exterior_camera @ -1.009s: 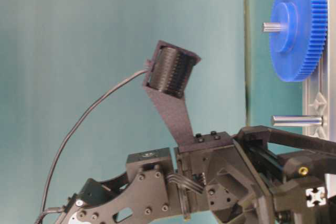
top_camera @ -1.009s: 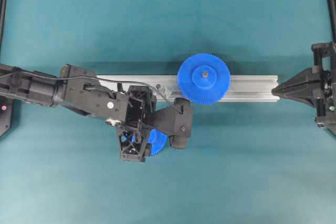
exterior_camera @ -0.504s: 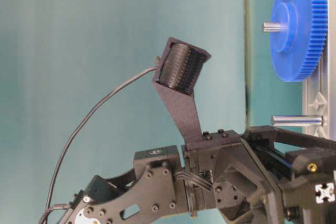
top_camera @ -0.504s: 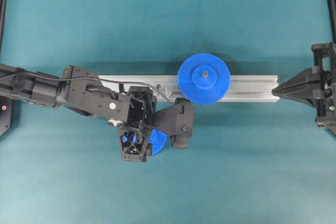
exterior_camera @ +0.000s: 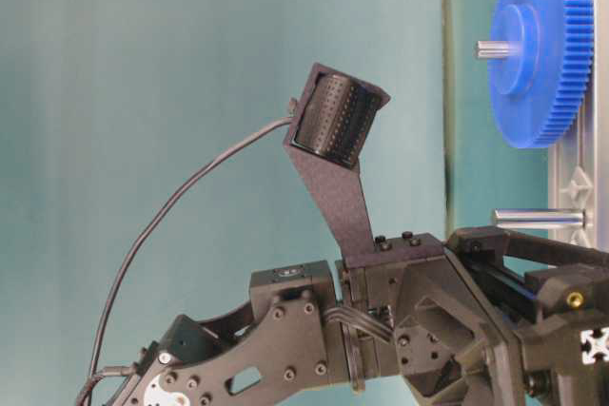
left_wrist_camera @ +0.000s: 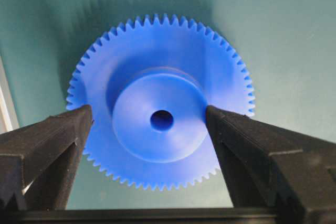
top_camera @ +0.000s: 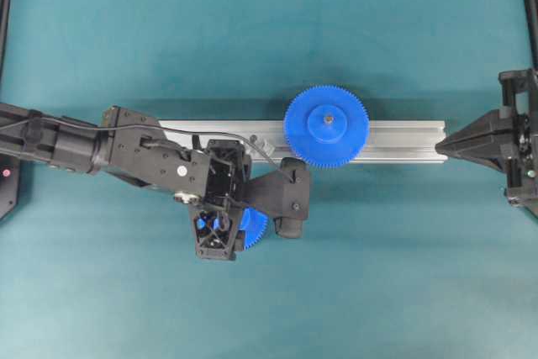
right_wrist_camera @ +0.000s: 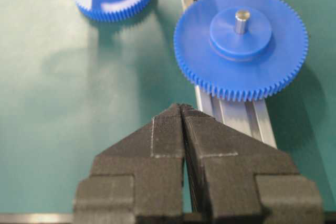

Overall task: Find the location of the shaft and insert the small gear.
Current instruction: 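Lift the small blue gear off the table with the left gripper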

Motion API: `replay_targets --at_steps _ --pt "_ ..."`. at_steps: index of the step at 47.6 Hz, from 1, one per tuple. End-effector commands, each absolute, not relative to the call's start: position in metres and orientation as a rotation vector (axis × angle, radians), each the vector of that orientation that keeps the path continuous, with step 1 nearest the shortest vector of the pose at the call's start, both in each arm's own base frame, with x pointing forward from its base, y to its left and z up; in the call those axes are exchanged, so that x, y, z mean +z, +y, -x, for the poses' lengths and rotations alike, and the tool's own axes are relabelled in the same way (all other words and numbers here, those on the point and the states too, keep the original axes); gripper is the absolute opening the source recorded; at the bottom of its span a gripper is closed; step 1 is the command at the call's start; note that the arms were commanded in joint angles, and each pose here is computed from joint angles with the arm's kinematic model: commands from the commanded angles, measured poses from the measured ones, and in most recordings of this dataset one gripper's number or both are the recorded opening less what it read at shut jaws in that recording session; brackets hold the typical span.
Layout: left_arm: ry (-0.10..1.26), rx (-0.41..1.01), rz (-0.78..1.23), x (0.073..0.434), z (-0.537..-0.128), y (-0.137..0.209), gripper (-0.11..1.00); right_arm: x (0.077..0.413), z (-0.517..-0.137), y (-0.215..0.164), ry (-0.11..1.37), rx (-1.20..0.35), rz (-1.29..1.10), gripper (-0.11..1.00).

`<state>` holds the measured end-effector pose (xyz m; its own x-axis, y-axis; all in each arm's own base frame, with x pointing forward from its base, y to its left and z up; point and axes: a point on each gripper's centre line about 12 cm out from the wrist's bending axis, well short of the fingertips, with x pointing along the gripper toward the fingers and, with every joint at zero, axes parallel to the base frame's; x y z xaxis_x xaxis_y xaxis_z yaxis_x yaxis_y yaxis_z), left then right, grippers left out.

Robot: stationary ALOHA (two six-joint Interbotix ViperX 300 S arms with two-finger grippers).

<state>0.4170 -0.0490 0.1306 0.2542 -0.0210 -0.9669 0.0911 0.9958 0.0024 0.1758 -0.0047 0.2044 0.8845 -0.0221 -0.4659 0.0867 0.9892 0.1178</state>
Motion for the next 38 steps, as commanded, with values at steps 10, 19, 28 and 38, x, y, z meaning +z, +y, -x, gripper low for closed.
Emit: replay_targets --at_steps 10,19,28,38 --pt "1.273 -0.081 -0.065 0.1420 -0.4233 -0.0515 0.91 0.2074 -0.1779 -0.0050 0.470 -0.061 -0.152 0.03" --pt "1.275 -0.071 -0.052 0.1416 -0.4229 -0.0514 0.91 0.2074 -0.1779 -0.0050 0.470 -0.061 -0.152 0.03" --pt "1.275 -0.076 -0.052 0.1414 -0.4226 -0.0567 0.91 0.2077 -0.1778 -0.0050 0.468 -0.061 -0.152 0.03" --pt "1.278 -0.079 -0.054 0.1403 -0.4221 -0.0579 0.91 0.2076 -0.1780 -0.0058 0.468 -0.065 -0.153 0.03"
